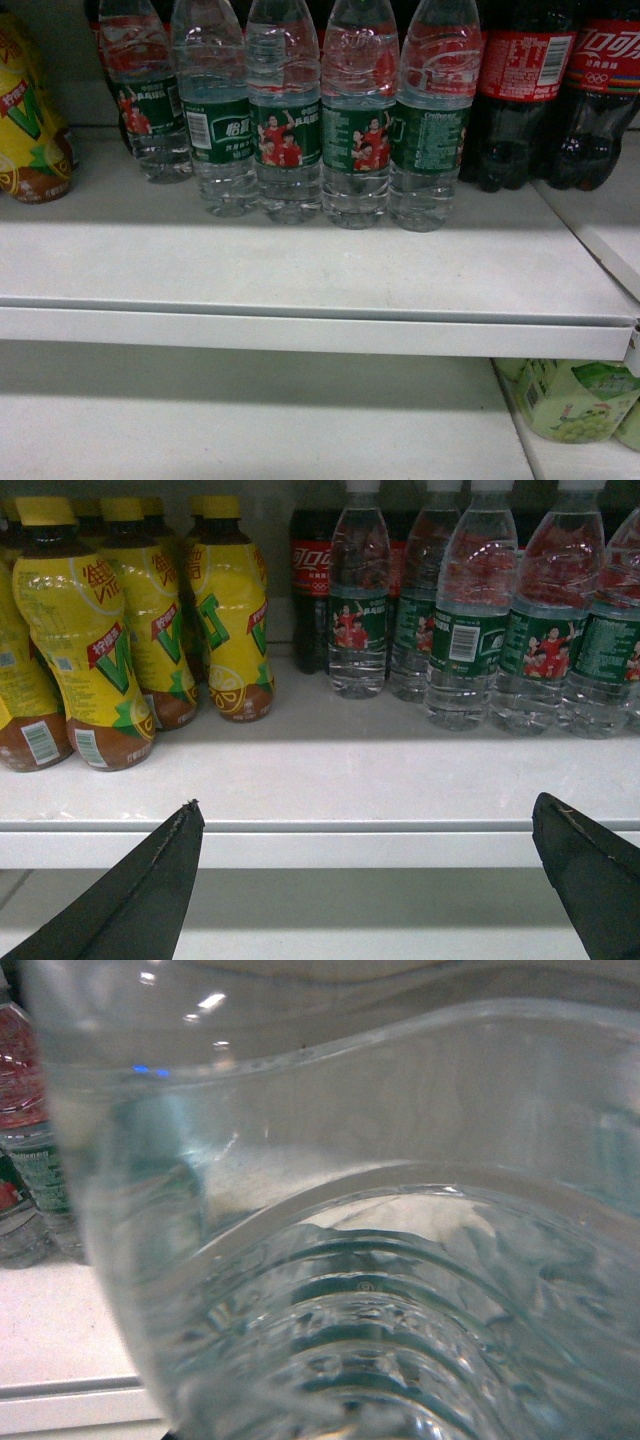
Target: Move water from second to third shelf
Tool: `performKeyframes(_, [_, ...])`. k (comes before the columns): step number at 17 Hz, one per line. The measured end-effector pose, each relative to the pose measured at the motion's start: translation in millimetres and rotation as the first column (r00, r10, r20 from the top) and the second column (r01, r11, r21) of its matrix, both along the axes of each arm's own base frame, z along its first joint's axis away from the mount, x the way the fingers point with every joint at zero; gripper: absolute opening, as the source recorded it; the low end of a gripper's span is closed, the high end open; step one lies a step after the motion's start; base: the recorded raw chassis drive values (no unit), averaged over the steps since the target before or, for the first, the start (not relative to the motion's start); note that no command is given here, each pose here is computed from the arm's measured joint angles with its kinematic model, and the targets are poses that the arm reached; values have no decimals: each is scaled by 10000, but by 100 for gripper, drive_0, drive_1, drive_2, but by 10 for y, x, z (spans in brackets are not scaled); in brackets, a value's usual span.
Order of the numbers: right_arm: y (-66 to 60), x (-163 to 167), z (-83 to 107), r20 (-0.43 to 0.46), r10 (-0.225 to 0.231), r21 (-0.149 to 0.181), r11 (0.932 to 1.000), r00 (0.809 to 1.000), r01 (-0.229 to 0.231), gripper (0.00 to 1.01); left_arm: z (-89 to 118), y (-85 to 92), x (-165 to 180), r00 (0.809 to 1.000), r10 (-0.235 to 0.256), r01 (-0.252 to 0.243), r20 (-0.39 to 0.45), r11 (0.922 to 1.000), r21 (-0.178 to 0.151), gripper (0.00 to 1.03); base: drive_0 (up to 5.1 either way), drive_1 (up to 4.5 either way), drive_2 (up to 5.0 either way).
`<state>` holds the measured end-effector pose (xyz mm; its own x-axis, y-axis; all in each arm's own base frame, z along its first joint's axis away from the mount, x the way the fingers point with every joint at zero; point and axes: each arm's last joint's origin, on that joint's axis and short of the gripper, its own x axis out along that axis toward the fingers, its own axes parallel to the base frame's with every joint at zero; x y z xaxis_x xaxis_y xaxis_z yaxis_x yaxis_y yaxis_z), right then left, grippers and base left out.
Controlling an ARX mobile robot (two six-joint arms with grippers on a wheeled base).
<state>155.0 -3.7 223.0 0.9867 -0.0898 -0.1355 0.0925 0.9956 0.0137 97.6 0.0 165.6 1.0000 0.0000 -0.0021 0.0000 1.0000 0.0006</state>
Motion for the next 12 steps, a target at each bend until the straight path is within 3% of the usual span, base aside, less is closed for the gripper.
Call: performKeyframes(12, [-2,-48,11,39,63,102,9999,10000,-64,41,0,0,0,10000,0,0,0,10000,0,98,0,0,0])
